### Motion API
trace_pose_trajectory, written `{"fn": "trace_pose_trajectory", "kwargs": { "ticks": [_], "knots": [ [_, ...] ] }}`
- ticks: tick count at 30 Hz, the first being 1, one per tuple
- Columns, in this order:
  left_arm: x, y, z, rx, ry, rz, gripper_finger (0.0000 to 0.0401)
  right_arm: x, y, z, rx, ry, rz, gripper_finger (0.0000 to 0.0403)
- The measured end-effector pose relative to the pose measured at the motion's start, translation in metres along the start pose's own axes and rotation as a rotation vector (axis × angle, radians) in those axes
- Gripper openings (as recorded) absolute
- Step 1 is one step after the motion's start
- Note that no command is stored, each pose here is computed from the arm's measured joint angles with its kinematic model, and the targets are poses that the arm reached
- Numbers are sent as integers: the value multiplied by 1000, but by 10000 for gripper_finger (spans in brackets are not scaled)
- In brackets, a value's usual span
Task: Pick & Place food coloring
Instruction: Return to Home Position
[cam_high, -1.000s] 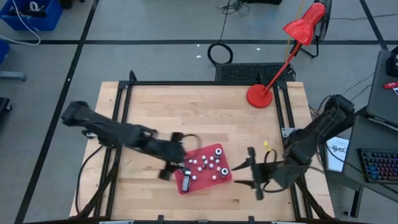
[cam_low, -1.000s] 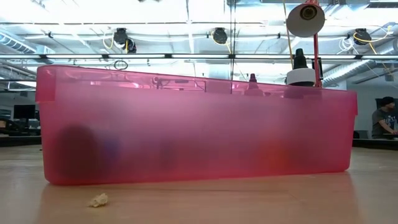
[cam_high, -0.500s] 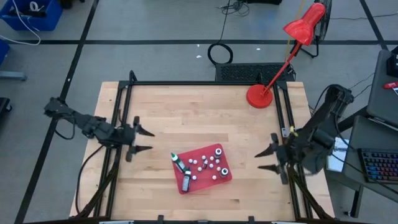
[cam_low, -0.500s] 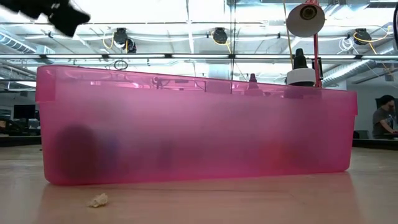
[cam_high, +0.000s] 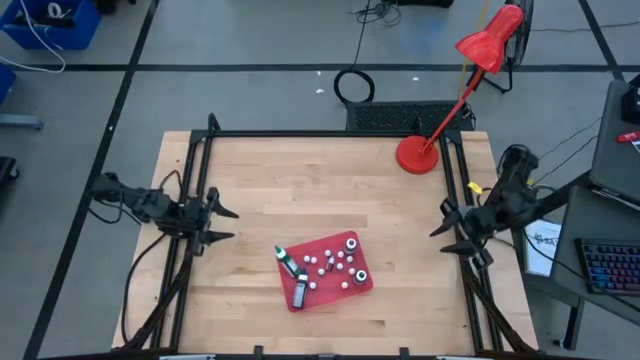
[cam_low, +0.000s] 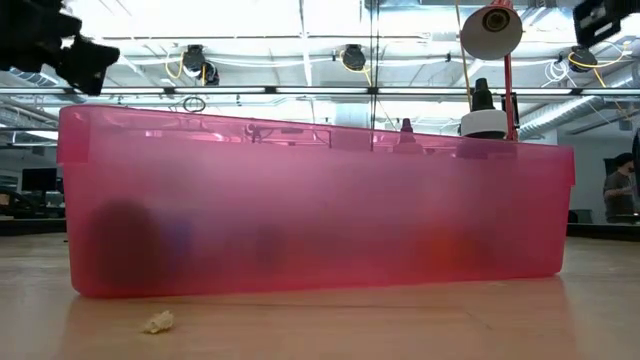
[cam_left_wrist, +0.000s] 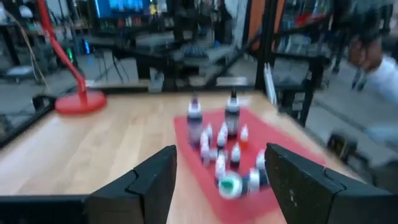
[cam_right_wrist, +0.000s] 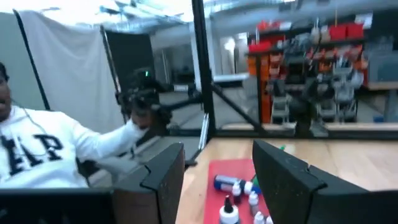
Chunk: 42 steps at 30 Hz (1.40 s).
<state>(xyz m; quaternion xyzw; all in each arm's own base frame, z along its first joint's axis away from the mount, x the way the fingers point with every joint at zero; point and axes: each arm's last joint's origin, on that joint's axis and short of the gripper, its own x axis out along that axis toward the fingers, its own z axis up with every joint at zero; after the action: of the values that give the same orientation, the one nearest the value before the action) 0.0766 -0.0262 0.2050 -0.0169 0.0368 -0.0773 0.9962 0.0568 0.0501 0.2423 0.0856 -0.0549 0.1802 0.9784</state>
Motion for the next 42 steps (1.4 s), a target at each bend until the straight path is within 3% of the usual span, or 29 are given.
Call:
{"fn": "trace_pose_trajectory", "kwargs": {
  "ticks": [4, 14, 18, 20, 33, 42],
  "knots": [
    [2, 0, -9, 11, 31, -3, 244, 0, -2, -15, -39, -2, -37, 176],
    [4, 1, -11, 8, 27, 29, 244, 6, 1, -49, -87, -96, 31, 175],
    [4, 1, -11, 10, 30, 36, 244, 4, 1, -41, -58, -195, 40, 174],
    [4, 2, -11, 10, 30, 44, 244, 6, 1, -46, -69, -152, 53, 175],
    [4, 7, -12, 11, 38, 135, 244, 8, 2, -52, -51, -99, 303, 172],
    [4, 6, -12, 11, 39, 131, 244, 10, -2, -61, -81, -8, 182, 177]
  ]
}}
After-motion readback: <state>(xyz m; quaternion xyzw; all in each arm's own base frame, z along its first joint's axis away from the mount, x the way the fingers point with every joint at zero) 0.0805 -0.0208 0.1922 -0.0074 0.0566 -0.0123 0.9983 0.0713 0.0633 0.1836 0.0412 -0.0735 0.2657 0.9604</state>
